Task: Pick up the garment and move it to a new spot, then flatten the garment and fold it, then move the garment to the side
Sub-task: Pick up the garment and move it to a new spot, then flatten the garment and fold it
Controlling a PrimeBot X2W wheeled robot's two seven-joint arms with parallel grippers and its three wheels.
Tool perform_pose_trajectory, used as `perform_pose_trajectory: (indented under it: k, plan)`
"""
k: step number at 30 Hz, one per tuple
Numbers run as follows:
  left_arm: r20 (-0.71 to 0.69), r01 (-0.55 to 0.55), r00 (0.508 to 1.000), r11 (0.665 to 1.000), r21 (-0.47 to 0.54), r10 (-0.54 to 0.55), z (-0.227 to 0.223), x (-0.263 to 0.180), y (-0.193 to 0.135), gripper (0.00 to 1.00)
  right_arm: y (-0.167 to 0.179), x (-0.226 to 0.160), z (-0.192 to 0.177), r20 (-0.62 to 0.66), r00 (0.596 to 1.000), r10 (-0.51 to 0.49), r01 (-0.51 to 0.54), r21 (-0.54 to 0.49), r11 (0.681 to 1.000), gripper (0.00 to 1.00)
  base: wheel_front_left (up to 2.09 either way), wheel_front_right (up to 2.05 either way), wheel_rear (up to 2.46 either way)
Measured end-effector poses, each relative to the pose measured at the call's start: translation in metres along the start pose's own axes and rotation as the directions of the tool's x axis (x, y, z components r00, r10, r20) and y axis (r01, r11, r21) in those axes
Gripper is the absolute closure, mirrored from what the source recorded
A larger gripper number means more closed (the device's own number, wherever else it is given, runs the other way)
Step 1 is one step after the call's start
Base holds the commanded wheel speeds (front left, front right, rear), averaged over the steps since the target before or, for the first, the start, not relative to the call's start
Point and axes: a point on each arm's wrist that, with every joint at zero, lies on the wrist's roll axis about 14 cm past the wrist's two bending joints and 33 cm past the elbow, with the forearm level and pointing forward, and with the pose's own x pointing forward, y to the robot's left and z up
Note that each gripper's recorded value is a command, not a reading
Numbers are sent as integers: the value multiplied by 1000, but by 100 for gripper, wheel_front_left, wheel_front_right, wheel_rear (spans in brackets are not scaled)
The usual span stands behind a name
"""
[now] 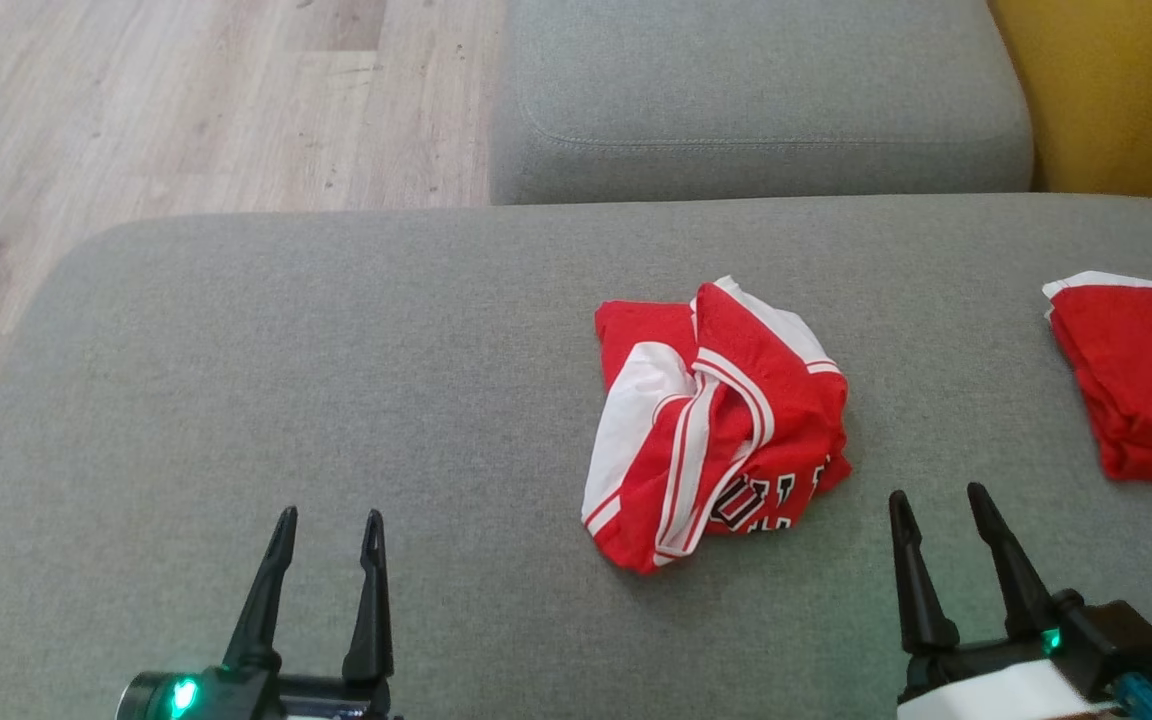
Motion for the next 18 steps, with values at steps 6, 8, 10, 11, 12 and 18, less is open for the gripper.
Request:
perform_pose_trajectory:
  k: [6,8,10,11,12,18]
  plan:
    - [0,4,1000,1000,-4,-4,0,1,-2,0,-1,-2,-1,-4,1000,-3,3,1,1000,0,0,0,0]
    - [0,4,1000,1000,-4,-4,0,2,-2,0,-1,-2,-1,-4,1000,-5,5,1,1000,0,0,0,0]
    - [-1,5,1000,1000,-1,-5,0,2,-2,0,-1,-3,-1,-4,1000,-6,6,2,1000,0,0,0,0]
    - [-2,6,1000,1000,3,-6,-1,2,-2,0,-1,-3,-1,-4,1000,-6,6,2,1000,0,0,0,0]
    - [-4,7,1000,1000,4,-7,-1,1,-2,0,-1,-3,-2,-5,1000,-7,7,2,1000,0,0,0,0]
    - [-17,7,1000,1000,3,-7,-5,1,-3,0,-2,-3,-3,-9,1000,-11,11,3,1000,0,0,0,0]
